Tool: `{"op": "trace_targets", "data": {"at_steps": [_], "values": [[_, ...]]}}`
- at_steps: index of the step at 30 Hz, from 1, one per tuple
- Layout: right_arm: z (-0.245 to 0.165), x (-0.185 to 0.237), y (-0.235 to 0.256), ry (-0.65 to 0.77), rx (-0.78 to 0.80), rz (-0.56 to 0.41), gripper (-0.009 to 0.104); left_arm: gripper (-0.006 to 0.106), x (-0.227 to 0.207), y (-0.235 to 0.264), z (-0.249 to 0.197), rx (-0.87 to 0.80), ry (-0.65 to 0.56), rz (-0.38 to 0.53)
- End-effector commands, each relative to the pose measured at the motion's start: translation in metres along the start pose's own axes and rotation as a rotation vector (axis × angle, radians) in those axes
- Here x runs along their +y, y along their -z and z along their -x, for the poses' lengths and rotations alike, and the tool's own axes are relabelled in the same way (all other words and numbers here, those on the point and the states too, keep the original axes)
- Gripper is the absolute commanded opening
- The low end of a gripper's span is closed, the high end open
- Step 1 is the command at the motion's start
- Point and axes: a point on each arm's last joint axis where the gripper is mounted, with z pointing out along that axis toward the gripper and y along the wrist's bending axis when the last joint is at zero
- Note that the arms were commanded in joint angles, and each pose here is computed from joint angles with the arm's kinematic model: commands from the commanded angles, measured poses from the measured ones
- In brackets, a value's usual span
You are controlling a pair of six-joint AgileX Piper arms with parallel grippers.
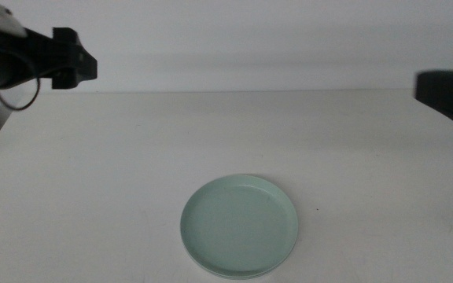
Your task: Stack the three bowls on top of each other.
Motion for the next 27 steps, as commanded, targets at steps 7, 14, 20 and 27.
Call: {"op": "trace_targets", "data": {"at_steps": [7, 14, 20, 27], "values": [[0.018, -0.05, -0.039, -0.119, -0.092, -0.251, 0.055, 0.105, 0.003, 0.052, -0.007, -0.292, -0.076, 0.05], [0.009, -0.062, 0.006, -0.09, -0.119, -0.379, 0.055, 0.105, 0.004, 0.09, -0.038, -0.44, -0.08, 0.04], [-0.047, -0.041, 0.033, -0.103, -0.168, -0.358, 0.055, 0.105, 0.008, 0.092, -0.097, -0.557, -0.05, 0.012], [-0.08, -0.033, 0.051, -0.054, -0.293, -0.388, 0.055, 0.105, 0.012, 0.085, -0.129, -0.662, -0.005, -0.011]]}}
